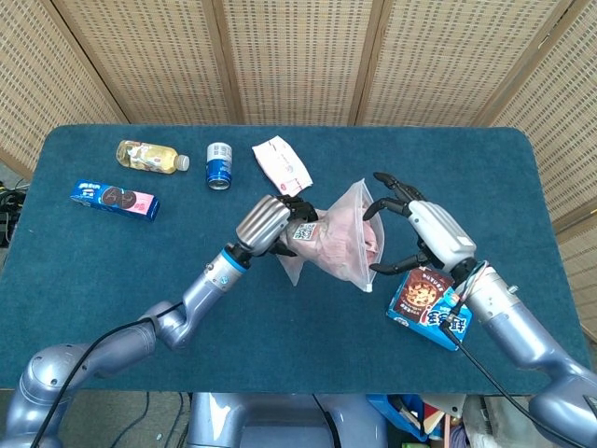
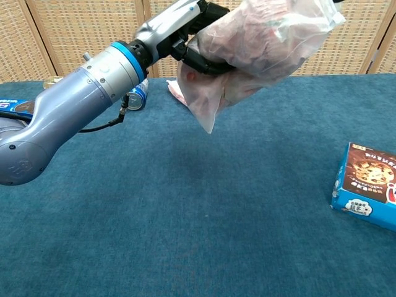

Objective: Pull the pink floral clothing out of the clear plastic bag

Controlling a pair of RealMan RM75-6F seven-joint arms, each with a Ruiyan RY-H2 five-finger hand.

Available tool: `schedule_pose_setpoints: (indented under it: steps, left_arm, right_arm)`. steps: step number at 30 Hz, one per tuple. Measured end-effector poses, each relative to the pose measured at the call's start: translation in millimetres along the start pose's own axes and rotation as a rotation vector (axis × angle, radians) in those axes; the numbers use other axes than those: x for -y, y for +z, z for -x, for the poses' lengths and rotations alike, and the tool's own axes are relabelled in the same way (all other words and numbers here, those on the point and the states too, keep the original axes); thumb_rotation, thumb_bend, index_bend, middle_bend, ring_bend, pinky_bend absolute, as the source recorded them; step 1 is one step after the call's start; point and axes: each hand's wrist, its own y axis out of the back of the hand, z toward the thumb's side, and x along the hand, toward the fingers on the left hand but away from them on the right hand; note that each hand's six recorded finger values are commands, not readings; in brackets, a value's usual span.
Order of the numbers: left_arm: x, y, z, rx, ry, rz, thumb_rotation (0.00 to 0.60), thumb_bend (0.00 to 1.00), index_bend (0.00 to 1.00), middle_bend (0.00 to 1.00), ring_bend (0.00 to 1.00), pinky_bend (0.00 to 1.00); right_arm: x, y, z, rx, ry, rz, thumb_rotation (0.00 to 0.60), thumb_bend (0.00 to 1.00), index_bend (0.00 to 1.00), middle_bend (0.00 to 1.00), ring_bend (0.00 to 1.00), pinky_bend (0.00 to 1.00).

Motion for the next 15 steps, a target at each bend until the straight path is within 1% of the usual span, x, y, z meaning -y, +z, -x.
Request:
schedule_pose_setpoints:
  steps: [5,15]
  left_arm:
    - [0,0,0,0.002,0.004,0.009,0.6,0.35,0.6,0.56,0.48,0.53]
    - [4,3,-3,0.007,0.001,0.014,0.6,0.35,0.6,0.56,0.48,0.53]
  right_arm:
    - [2,0,3,0.003,0.001,-0.015,0.6,0.0,0.36,0.0,0.0,0.0]
    - [8,5,11,0.007,0.009,0.02,0.6,0.0,0.36,0.0,0.0,0.0]
